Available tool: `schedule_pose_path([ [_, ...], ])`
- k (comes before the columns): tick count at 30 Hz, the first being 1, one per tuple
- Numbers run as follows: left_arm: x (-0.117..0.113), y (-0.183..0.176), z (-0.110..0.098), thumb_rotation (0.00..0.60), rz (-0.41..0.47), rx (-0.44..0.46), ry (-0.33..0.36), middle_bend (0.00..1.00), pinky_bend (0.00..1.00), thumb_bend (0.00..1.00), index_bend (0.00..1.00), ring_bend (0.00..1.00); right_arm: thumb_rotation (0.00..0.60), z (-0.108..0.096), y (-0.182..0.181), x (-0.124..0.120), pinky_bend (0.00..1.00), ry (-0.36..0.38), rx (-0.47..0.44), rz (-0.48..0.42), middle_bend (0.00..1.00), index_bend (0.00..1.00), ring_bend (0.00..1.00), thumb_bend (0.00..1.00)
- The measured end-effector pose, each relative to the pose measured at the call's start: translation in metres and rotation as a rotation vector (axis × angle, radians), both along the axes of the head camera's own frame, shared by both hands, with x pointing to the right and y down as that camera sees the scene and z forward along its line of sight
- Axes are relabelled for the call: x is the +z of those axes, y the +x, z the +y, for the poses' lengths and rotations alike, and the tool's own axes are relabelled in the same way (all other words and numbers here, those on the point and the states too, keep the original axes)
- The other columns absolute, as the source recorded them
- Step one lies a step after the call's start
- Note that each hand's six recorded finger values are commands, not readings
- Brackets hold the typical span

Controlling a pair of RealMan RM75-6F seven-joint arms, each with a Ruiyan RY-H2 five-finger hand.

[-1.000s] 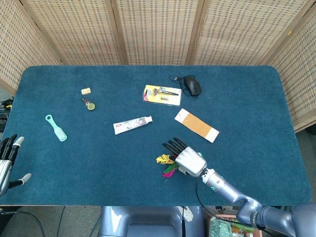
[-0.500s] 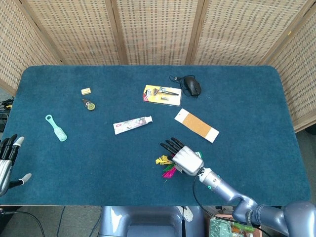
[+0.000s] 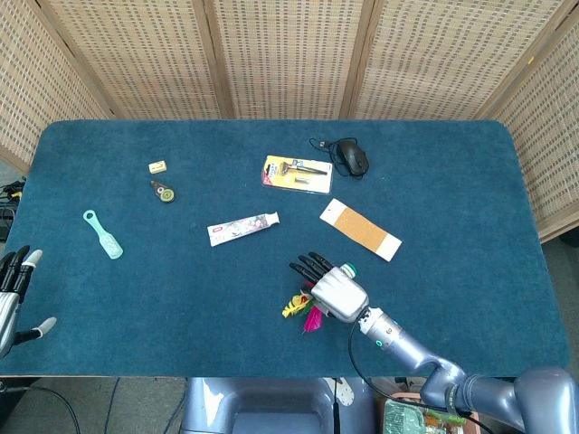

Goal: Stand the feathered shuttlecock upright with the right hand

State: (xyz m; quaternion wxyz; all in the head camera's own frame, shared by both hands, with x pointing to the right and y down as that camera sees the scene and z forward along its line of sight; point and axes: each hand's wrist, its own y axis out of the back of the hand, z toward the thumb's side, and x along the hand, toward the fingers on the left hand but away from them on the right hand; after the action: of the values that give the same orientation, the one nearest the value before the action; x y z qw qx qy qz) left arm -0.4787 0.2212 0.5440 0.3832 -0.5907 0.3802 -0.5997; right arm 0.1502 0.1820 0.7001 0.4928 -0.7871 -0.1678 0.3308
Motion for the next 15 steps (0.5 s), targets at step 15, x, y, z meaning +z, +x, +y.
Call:
schedule_pose_path([
  [15,-0.001,0.000,0.000,0.600,0.001,-0.004,-0.002,0.00,0.00,0.00,0.00,0.00,0.600,-0.003,-0.016,-0.035,0.09,-0.128,0.045,-0.214,0.11,0.65,0.00,0.52],
])
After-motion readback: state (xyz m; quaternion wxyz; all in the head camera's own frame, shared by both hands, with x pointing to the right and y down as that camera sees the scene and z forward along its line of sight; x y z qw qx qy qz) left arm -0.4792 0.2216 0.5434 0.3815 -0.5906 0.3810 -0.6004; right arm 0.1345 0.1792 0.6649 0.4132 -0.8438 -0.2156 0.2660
